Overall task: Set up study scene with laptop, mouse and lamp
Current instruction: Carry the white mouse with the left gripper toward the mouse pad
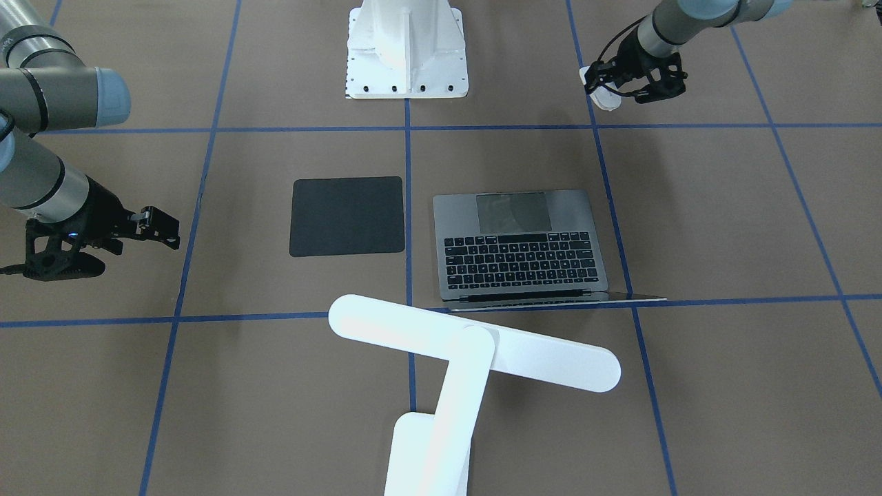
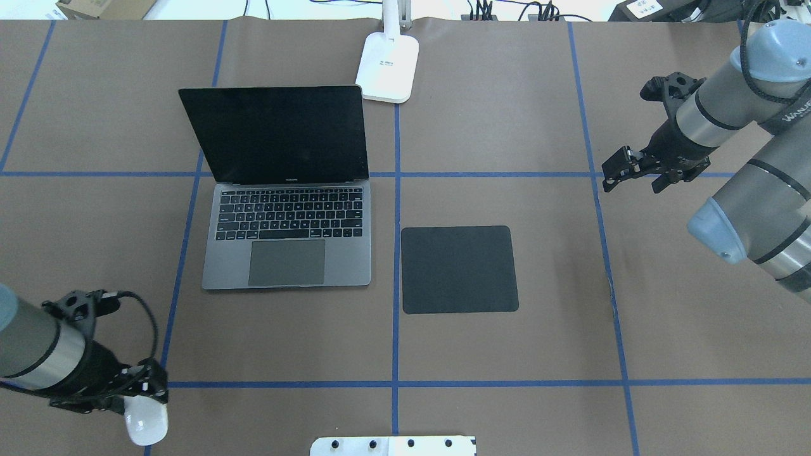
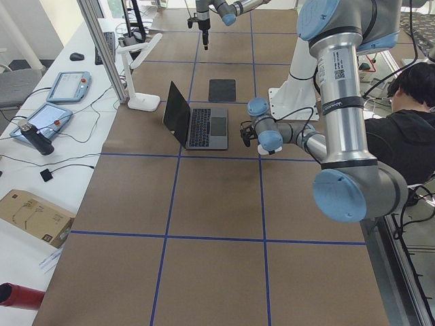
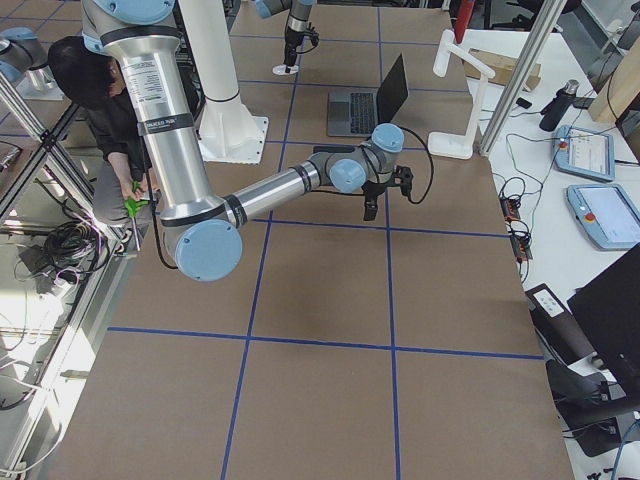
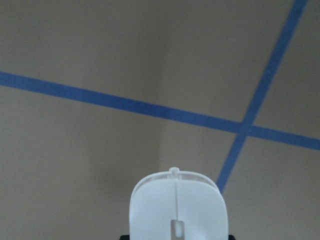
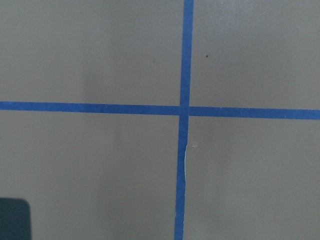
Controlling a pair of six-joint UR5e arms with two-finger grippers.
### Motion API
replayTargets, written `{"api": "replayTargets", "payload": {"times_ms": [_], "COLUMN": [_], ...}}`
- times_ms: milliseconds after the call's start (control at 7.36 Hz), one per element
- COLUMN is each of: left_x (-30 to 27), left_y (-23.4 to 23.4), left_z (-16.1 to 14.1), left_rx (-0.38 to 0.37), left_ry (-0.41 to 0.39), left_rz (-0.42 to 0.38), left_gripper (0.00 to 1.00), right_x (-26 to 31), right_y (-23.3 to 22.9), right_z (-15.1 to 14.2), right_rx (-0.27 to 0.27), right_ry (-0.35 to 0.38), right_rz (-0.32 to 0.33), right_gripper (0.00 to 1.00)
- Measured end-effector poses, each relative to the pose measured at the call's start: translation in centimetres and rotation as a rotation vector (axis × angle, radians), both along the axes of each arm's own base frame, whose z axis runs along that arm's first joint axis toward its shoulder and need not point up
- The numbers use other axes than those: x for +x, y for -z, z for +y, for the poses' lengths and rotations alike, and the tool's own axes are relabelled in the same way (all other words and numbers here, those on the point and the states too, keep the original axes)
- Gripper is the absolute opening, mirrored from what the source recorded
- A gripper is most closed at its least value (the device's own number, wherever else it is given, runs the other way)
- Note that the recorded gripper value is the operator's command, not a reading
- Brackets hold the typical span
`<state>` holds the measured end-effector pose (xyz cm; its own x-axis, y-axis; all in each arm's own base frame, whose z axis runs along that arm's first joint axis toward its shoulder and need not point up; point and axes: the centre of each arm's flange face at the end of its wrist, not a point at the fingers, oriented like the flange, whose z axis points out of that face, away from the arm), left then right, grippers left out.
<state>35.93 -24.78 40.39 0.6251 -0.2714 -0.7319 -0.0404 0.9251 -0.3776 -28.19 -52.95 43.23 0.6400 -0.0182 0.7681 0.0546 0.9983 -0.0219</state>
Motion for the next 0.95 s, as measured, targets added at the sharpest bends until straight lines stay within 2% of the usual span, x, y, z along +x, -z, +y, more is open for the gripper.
{"api": "replayTargets", "payload": {"times_ms": [408, 952], "left_x": [8.8, 20.8], "left_y": [12.4, 23.1], "left_z": [-7.0, -14.4], "left_rx": [-0.002, 0.009], "left_ry": [0.055, 0.078], "left_rz": [-0.019, -0.024], "left_gripper": [0.44, 0.44], "right_x": [0.2, 0.7], "right_y": [-0.7, -2.0], "right_z": [0.2, 0.6], "right_rx": [-0.008, -0.02], "right_ry": [-0.002, -0.009], "right_rz": [0.008, 0.026], "right_gripper": [1.0, 1.0]}}
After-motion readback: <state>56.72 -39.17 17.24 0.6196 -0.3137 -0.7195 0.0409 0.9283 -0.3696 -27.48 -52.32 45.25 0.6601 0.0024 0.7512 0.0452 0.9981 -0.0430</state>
